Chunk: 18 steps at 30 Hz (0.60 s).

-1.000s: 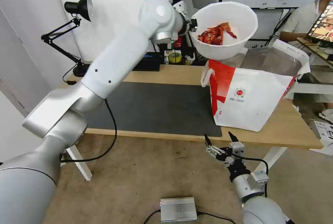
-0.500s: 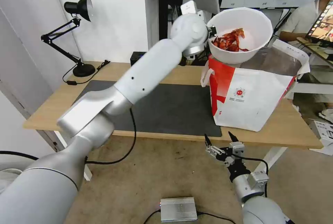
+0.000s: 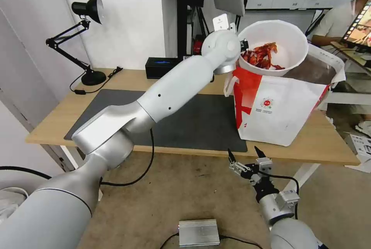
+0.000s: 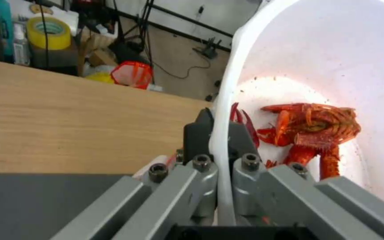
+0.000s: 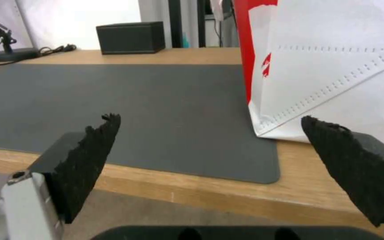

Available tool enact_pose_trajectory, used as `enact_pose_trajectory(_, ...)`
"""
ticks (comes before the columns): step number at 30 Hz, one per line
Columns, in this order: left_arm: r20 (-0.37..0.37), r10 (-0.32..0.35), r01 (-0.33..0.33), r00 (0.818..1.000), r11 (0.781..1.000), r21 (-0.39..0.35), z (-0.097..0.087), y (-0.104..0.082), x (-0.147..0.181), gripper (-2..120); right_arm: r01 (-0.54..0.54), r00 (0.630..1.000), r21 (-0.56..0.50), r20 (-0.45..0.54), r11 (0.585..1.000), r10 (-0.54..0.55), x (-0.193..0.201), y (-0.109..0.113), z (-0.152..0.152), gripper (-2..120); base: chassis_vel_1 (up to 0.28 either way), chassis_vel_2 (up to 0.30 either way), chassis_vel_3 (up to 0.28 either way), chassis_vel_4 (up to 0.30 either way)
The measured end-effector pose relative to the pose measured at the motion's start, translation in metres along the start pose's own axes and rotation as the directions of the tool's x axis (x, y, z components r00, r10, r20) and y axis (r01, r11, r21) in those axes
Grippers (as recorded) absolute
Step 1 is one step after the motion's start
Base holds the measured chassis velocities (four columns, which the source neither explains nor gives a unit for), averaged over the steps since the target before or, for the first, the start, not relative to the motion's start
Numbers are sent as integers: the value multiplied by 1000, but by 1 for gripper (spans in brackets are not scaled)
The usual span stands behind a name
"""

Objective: Pick up the trash from the table and place it into the takeout bag.

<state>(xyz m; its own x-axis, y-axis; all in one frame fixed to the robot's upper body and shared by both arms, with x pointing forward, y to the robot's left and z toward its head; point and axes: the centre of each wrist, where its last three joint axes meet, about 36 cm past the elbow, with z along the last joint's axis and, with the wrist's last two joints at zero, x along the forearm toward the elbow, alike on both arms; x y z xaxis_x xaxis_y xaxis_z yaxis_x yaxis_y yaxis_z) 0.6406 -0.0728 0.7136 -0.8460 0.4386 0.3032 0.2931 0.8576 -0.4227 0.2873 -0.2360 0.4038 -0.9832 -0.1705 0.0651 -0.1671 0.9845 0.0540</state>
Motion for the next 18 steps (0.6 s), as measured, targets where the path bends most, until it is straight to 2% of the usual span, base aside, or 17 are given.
enact_pose_trajectory(9,24,0,0,1000,1000,-12,13,-1,-4,0,0,1000,0,0,1000,0,0,0,0,100,0,0,0,0)
enact_pose_trajectory(14,47,13,-13,999,1000,1,11,-1,-4,0,0,1000,0,0,1000,0,0,0,0,100,0,0,0,0)
enact_pose_trajectory(18,71,7,-9,997,1000,18,3,2,-5,0,0,1000,0,0,1000,0,0,0,0,100,0,0,0,0)
